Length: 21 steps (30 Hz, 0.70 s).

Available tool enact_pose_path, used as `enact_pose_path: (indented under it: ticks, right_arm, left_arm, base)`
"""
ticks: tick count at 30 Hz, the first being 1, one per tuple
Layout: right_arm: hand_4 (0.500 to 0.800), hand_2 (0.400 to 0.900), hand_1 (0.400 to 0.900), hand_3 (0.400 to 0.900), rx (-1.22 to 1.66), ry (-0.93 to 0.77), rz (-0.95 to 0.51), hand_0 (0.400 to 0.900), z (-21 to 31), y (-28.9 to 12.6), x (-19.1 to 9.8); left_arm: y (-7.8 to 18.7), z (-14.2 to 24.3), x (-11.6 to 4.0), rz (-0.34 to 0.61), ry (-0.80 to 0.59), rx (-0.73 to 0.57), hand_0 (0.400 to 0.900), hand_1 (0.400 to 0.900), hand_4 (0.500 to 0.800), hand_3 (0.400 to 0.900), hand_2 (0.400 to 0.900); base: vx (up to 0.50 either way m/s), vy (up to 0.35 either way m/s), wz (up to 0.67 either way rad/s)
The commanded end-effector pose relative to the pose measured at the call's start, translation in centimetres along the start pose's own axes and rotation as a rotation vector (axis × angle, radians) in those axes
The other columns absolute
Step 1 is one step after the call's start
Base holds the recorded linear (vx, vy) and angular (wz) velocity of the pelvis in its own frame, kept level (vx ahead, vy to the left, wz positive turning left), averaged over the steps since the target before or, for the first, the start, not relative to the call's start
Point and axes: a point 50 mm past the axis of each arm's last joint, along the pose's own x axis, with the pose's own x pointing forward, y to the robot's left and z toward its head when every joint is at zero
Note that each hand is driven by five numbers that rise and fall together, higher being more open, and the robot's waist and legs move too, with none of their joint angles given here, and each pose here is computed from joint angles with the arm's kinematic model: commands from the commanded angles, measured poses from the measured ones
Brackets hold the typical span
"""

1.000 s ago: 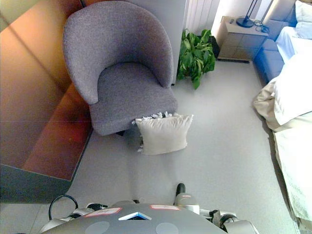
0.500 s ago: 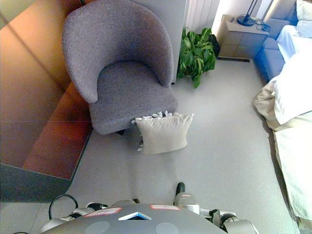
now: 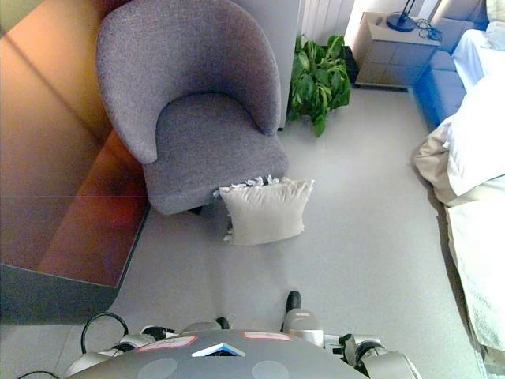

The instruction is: Pick up the pillow and put it on the sofa.

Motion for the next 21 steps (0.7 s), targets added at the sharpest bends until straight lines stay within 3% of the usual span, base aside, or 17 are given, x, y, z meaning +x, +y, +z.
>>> enact_pose_path:
  ticks: [1, 12, 21]
  right_arm:
    - [0.800, 0.900, 0.900, 0.900, -0.033, -0.011, 0.015, 0.900, 2.4, 0.4, -0.6]
    - [0.800, 0.900, 0.900, 0.900, 0.017, -0.112, -0.067, 0.900, 5.4, -2.2, -1.5]
    - [0.800, 0.900, 0.900, 0.900, -0.068, -0.038, -0.126, 0.900, 3.0, -4.0, -1.0]
  left_arm:
    - [0.0, 1.7, -0.2, 0.027, -0.003, 0.043, 0.900, 0.900, 0.800, 0.900, 0.900]
    - [-0.5, 3.8, -0.6, 0.013, -0.065, -0.001, 0.900, 0.900, 0.800, 0.900, 0.900]
    - [-2.0, -0.4, -0.1, -0.053, 0.039, -0.085, 0.900, 0.900, 0.800, 0.900, 0.900]
  base:
    - [-0.064, -0.121, 0.02]
    - [-0.052, -0.107, -0.01]
    - [0.422, 0.133, -0.59]
